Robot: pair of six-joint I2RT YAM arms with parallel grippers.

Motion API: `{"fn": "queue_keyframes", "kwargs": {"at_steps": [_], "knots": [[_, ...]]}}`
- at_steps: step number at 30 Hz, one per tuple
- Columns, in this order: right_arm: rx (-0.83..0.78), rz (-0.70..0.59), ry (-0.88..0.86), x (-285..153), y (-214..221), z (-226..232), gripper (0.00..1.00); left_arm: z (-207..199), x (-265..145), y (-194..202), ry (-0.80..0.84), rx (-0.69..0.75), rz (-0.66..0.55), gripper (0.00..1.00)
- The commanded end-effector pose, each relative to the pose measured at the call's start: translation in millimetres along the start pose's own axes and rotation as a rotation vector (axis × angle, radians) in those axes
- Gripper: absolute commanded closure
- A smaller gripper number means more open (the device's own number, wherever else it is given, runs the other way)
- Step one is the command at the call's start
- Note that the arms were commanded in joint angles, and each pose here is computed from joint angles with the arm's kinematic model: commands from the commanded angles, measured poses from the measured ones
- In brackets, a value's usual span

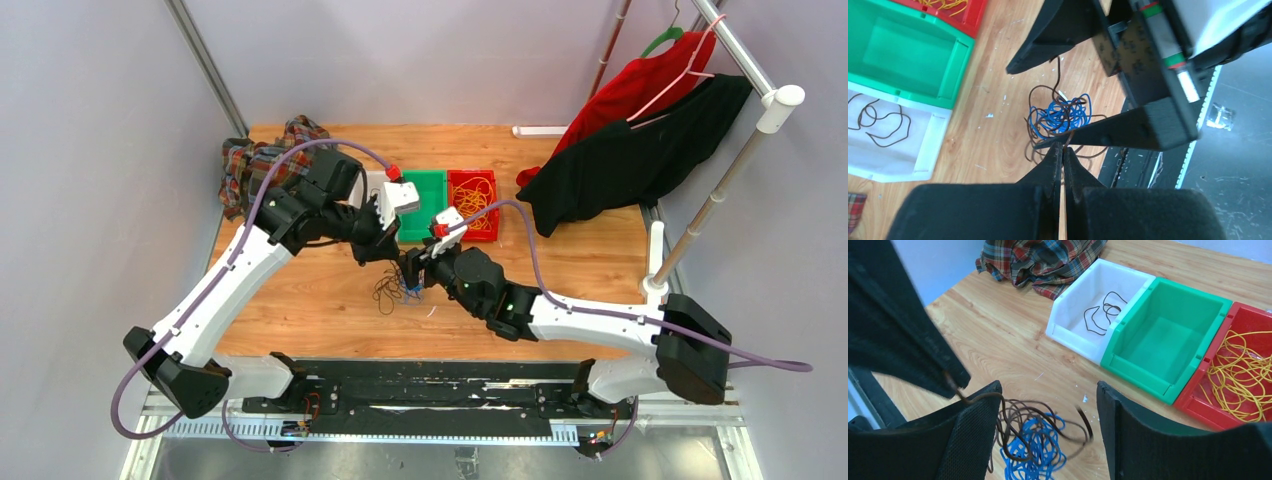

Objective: Untangle the cables

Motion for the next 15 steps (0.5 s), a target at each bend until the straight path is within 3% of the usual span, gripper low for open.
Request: {"fn": "queue_keyframes", "kwargs": {"at_steps": [1, 7, 15], "knots": [[0.001, -0.076, 0.074, 11.2, -22.4, -2.5, 0.32, -19.6, -13.4, -14.0, 0.081, 0.017, -0.047, 0.99], [-0.009, -0.02, 0.111, 19.4, 3.8, -6.7, 0.41, -36.7, -24.8, -24.7, 0.175, 0.029, -0.069, 0.99], [0.02, 0.085, 0.165, 4.9, 60.4, -25.7, 0.5, -48.5, -51.3, -58.1, 0.18, 0.069, -0.164, 0.99]]}}
Point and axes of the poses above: each gripper's point midway between its finger pads, its own x axis out along the fingers, its own z axis along the line the jaws close on, y = z × x, the point moved 4 cm from there along -x, back along the fingers, and after that the axes turned 7 degrees about -x, right-handed, at the moved point
